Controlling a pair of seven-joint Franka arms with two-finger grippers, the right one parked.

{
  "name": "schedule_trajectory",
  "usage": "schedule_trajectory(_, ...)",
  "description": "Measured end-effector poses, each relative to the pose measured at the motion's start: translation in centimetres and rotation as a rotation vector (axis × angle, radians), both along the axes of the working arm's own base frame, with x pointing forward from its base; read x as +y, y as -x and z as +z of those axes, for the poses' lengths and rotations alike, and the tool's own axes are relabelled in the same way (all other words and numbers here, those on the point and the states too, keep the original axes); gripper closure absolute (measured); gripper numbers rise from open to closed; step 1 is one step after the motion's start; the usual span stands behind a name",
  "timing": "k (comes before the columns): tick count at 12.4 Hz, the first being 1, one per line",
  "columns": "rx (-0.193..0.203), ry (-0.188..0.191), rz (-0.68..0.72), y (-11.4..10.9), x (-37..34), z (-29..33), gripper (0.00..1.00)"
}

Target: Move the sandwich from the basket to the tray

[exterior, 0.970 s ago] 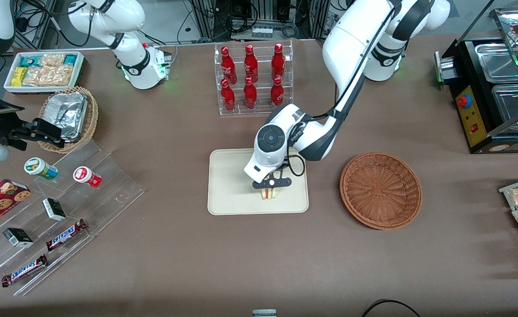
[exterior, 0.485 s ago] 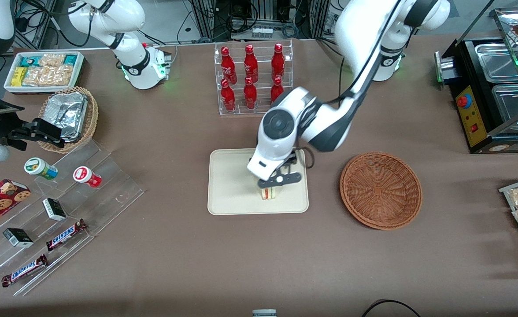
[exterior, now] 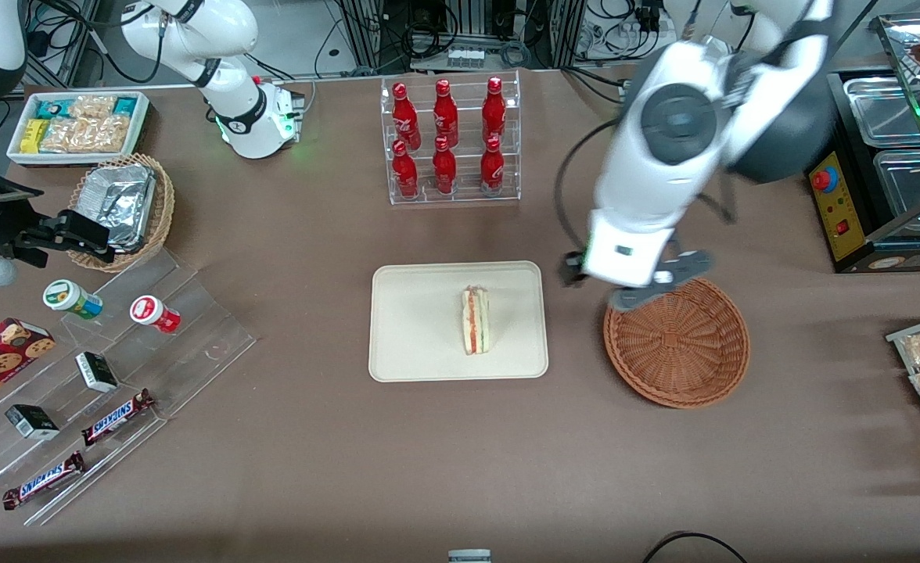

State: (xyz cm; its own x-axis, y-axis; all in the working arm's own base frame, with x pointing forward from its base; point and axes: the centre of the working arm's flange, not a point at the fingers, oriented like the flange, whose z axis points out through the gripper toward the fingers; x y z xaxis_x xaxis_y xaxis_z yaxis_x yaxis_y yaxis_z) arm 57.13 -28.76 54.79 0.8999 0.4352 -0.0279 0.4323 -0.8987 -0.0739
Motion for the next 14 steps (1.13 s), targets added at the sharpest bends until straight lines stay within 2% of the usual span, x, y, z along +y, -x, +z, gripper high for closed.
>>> schedule_trajectory(4,-0.011,-0.017,0.048,-1.8,8.6,2.6,0.0)
schedule_trajectory(6,0.017,-0.027,0.04,-1.9,12.9,3.7,0.0)
schedule_trajectory(10,0.005,-0.025,0.067,-2.2,21.2,5.9,0.0)
schedule_trajectory(12,0.013,-0.005,0.067,-2.6,25.3,5.8,0.0)
schedule_trajectory(14,0.027,0.041,0.031,-2.1,27.7,6.3,0.0)
